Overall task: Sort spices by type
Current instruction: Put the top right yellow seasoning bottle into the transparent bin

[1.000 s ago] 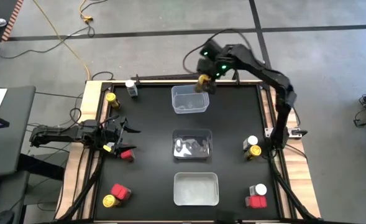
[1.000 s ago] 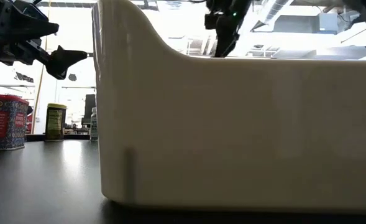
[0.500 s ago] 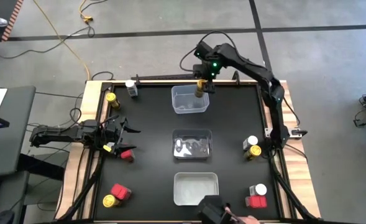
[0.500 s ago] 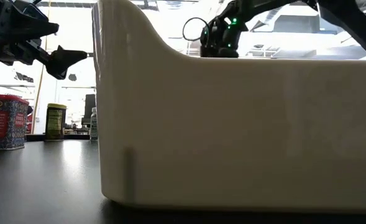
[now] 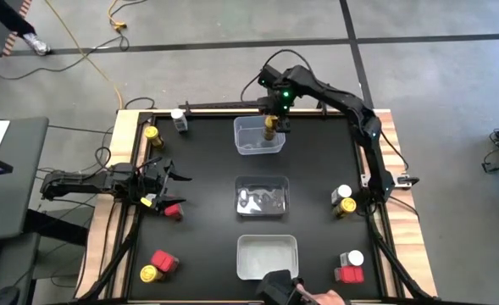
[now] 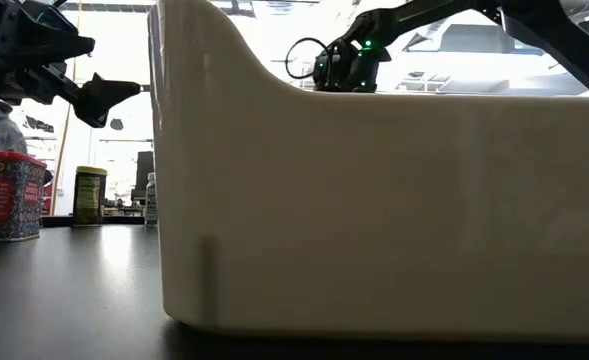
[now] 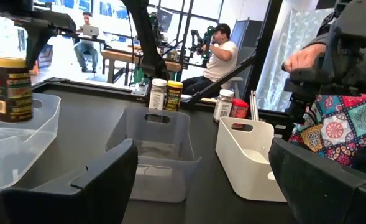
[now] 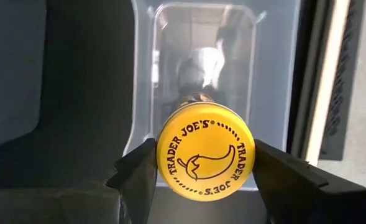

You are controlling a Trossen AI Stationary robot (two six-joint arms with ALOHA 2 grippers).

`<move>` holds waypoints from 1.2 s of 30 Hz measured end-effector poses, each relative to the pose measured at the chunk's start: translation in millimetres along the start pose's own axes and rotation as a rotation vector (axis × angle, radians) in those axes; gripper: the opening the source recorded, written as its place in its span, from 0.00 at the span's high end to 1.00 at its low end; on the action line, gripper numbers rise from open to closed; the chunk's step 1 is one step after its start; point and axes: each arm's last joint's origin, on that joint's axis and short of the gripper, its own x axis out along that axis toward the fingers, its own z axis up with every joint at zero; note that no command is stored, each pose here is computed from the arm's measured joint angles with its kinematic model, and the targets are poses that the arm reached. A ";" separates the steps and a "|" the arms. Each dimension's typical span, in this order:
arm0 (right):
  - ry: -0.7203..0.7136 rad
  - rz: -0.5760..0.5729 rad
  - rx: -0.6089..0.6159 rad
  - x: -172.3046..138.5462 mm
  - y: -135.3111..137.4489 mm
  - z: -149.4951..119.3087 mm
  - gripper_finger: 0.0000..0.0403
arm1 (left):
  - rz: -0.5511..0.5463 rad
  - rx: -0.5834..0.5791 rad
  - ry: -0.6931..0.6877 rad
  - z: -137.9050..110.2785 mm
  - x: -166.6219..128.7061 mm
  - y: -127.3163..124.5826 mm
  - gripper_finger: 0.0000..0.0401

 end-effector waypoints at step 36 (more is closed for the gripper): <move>0.071 -0.058 0.056 37.0 -18.9 -1.0 0.33 | 0.006 0.000 0.000 0.0 0.0 0.2 0.14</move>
